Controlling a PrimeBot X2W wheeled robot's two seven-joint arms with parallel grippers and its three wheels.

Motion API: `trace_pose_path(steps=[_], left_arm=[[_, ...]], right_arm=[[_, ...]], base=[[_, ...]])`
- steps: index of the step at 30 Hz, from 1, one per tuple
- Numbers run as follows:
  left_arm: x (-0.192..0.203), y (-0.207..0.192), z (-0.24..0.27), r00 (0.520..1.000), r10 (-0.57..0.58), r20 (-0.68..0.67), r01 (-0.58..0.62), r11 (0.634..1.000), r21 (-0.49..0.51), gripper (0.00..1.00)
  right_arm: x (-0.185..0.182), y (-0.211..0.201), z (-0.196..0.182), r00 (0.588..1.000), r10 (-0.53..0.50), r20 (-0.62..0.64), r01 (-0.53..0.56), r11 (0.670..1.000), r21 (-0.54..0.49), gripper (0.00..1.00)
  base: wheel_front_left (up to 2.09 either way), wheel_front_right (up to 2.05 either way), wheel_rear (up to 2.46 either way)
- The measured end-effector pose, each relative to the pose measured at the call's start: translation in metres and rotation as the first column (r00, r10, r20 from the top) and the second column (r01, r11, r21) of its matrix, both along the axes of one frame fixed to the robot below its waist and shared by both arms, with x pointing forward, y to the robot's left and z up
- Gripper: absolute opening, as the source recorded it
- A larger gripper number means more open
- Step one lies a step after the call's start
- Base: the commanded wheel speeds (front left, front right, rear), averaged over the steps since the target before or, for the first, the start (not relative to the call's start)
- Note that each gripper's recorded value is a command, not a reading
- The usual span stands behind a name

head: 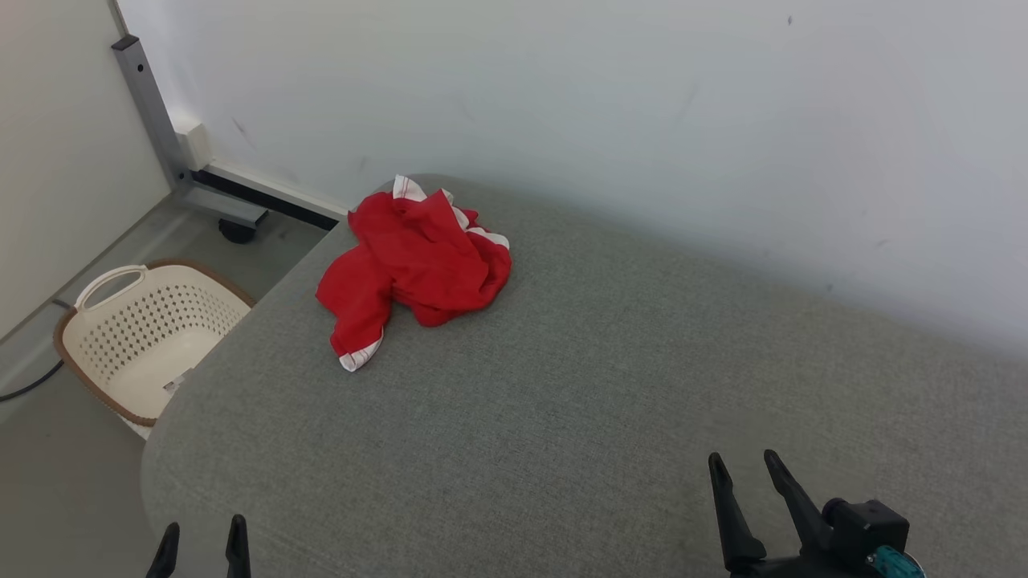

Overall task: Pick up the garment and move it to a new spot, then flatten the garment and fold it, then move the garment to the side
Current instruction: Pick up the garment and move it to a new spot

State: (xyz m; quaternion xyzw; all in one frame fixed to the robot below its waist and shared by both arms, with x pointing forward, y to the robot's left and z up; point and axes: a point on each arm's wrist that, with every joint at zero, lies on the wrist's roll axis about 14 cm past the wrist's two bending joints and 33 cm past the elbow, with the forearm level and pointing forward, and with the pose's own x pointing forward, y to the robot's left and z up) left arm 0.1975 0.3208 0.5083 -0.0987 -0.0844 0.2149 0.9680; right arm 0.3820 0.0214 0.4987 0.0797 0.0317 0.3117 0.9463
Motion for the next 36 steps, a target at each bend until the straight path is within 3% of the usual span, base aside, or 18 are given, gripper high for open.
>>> trace_pose_path(steps=[10,20,28,32,36], left_arm=[[-0.014,0.007,-0.005,0.998,0.059,-0.029,-0.059,0.998,0.0,1.0],[-0.001,0.0,-0.022,0.997,-0.002,-0.071,-0.002,0.998,-0.059,1.0],[0.078,0.014,-0.008,0.98,-0.13,-0.15,0.113,0.987,-0.118,1.0],[0.105,0.038,0.003,0.984,-0.101,-0.148,0.073,0.98,-0.183,1.0],[0.144,0.053,0.027,0.986,-0.094,-0.138,0.07,0.982,-0.173,1.0]], right_arm=[[0.003,0.026,-0.007,0.997,0.071,-0.018,-0.071,0.997,-0.004,1.0],[0.0,0.029,-0.01,0.996,0.083,-0.021,-0.084,0.996,-0.018,1.0],[-0.009,0.029,-0.014,0.994,0.108,-0.027,-0.11,0.991,-0.082,1.0],[-0.012,0.056,0.012,0.978,0.206,0.044,-0.199,0.972,-0.122,1.0],[-0.001,0.063,0.034,0.96,0.257,0.108,-0.238,0.958,-0.162,1.0]], base=[[0.0,0.0,0.0],[0.0,0.0,0.0],[0.0,0.0,0.0],[0.0,0.0,0.0],[0.0,0.0,0.0]])
